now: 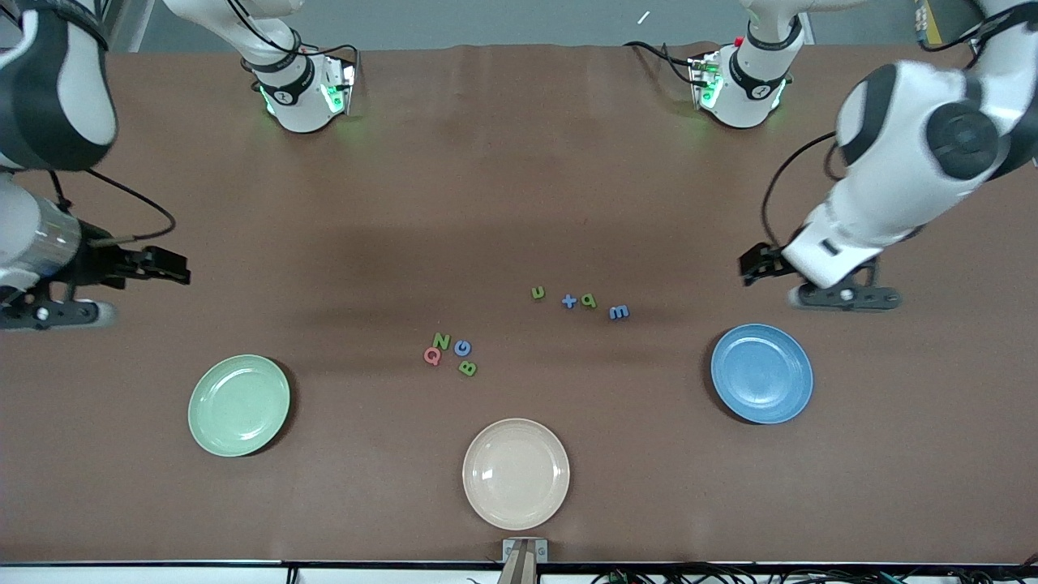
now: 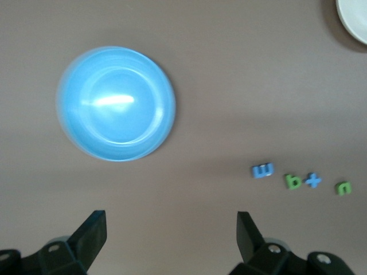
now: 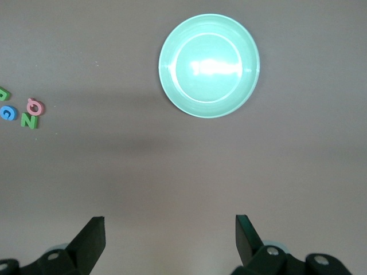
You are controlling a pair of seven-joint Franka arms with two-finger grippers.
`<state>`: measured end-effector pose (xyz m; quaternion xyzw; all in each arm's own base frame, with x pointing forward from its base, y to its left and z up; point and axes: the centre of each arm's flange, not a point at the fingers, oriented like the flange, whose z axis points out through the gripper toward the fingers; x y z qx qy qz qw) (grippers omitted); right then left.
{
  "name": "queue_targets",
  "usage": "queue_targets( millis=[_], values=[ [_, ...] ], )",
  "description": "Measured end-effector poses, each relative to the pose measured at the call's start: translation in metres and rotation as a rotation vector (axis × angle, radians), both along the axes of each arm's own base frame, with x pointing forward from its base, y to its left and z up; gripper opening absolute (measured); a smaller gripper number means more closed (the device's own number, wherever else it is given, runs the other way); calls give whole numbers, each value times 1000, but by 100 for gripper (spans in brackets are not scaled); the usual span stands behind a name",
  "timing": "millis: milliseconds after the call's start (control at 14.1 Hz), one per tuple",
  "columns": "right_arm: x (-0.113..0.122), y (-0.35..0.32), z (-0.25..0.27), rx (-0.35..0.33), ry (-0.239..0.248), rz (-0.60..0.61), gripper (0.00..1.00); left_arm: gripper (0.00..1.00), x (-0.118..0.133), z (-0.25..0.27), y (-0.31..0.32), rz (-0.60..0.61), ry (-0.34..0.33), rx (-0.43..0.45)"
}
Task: Sort upper and lower case letters into plates
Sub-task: 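Reach the right gripper to the pink Q while the left gripper reaches the m, then grasp the blue m with the left gripper while the right gripper grasps the Q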
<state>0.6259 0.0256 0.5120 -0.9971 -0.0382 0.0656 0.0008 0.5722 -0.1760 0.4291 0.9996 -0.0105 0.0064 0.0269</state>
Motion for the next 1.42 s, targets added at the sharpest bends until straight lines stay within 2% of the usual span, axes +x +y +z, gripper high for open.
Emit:
queue_targets(
  millis=[213, 284, 355, 497, 639, 852, 994, 1135, 1348, 1419],
  values=[
    [25, 24, -42, -4, -6, 35, 100, 98, -14, -78, -63, 60, 47, 5],
    [31, 33, -56, -5, -4, 47, 100, 93, -19, -101, -81, 99, 60, 21],
    [35, 43, -69, -5, -3, 61, 100, 92, -25, -121, -98, 138, 66, 38],
    [41, 66, -93, -6, 1, 93, 100, 92, -37, -159, -129, 184, 47, 79],
    [44, 89, -115, -10, 4, 104, 100, 92, -43, -190, -143, 225, 35, 83],
    [42, 138, -142, -40, -2, -46, 100, 93, -42, -220, -144, 250, 42, 56],
    [41, 169, -158, -52, -26, -167, 100, 90, -45, -235, -147, 248, 53, 48],
    [43, 196, -183, -30, -58, -294, 100, 86, -48, -248, -147, 249, 70, 50],
    [43, 241, -233, 15, -113, -412, 100, 82, -48, -256, -147, 250, 79, 48],
    [42, 252, -251, 22, -127, -439, 100, 76, -47, -256, -148, 252, 74, 42]
  ],
)
